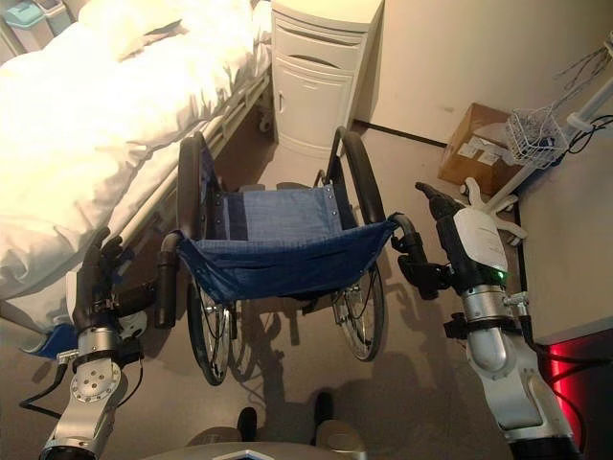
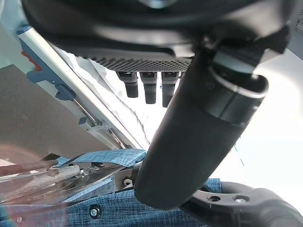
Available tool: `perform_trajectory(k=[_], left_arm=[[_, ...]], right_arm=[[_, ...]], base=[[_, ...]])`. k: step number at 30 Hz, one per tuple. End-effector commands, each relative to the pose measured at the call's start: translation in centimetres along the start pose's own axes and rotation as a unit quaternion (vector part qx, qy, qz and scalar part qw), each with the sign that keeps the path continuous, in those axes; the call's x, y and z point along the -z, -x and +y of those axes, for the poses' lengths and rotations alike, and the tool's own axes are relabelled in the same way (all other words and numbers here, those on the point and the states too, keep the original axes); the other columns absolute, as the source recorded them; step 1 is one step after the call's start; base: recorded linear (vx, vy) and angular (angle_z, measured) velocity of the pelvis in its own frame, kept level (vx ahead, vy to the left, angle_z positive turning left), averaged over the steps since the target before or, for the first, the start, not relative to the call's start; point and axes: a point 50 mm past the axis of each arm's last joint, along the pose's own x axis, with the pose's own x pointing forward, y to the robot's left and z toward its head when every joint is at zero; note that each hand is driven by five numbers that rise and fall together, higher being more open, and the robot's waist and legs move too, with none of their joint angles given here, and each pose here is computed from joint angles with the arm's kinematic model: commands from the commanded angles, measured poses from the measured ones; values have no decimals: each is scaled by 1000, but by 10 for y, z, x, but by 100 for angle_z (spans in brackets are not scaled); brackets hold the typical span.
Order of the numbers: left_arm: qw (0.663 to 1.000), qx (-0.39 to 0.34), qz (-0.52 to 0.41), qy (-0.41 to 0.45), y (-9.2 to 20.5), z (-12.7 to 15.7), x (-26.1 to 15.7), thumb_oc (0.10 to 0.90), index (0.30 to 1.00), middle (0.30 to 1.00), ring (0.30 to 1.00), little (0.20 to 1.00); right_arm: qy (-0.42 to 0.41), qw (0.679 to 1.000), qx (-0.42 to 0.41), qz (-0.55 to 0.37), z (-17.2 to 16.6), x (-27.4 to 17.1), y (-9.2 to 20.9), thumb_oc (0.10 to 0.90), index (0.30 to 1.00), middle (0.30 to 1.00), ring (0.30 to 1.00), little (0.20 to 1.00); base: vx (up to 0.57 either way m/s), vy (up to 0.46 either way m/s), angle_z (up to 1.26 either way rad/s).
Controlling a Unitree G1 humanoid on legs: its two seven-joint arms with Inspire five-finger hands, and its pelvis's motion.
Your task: Push the wheelchair next to the bed
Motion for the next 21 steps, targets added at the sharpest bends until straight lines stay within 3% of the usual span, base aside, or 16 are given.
perform_trajectory(k=[1, 2, 3, 4, 5, 6, 8, 9, 11, 14, 21], left_arm=[[992, -32, -120, 18, -20, 14, -41, 800, 900, 900, 900, 900], [993, -40, -114, 17, -17, 17, -38, 800, 900, 900, 900, 900], [993, -41, -113, 16, -16, 17, -37, 800, 900, 900, 900, 900], [993, -49, -105, 12, -13, 20, -31, 800, 900, 900, 900, 900], [993, -49, -105, 11, -13, 20, -31, 800, 900, 900, 900, 900], [994, -57, -94, 5, -9, 22, -25, 800, 900, 900, 900, 900], [994, -69, -82, 2, -5, 24, -16, 800, 900, 900, 900, 900], [994, -80, -72, 2, 0, 26, -8, 800, 900, 900, 900, 900], [994, -92, -62, 4, 6, 27, 1, 800, 900, 900, 900, 900], [993, -109, -52, -6, 13, 30, 10, 800, 900, 900, 900, 900], [992, -121, 13, -31, 26, 33, 38, 800, 900, 900, 900, 900]], right_arm=[[-71, 997, 11, 30, -26, 12, -7, 800, 900, 900, 900, 900], [-127, 990, -12, 55, -15, 20, -1, 800, 900, 900, 900, 900], [-133, 989, -16, 57, -14, 21, 0, 800, 900, 900, 900, 900], [-225, 970, -44, 83, 3, 30, 8, 800, 900, 900, 900, 900], [-225, 970, -45, 83, 3, 30, 8, 800, 900, 900, 900, 900], [-307, 945, -64, 93, 19, 34, 16, 800, 900, 900, 900, 900], [-389, 914, -76, 84, 33, 34, 24, 800, 900, 900, 900, 900], [-462, 881, -74, 74, 46, 33, 31, 800, 900, 900, 900, 900], [-524, 847, -66, 67, 58, 35, 39, 800, 900, 900, 900, 900], [-550, 830, -52, 77, 72, 44, 55, 800, 900, 900, 900, 900], [-521, 836, -33, 168, 87, 79, 87, 800, 900, 900, 900, 900]], base=[[-11, -21, -4], [0, 0, 0], [0, 0, 0], [0, 0, 0], [10, -37, -3], [14, -31, -5], [9, -18, -2], [0, 0, 0], [0, 0, 0], [0, 0, 0], [-18, -2, -2]])
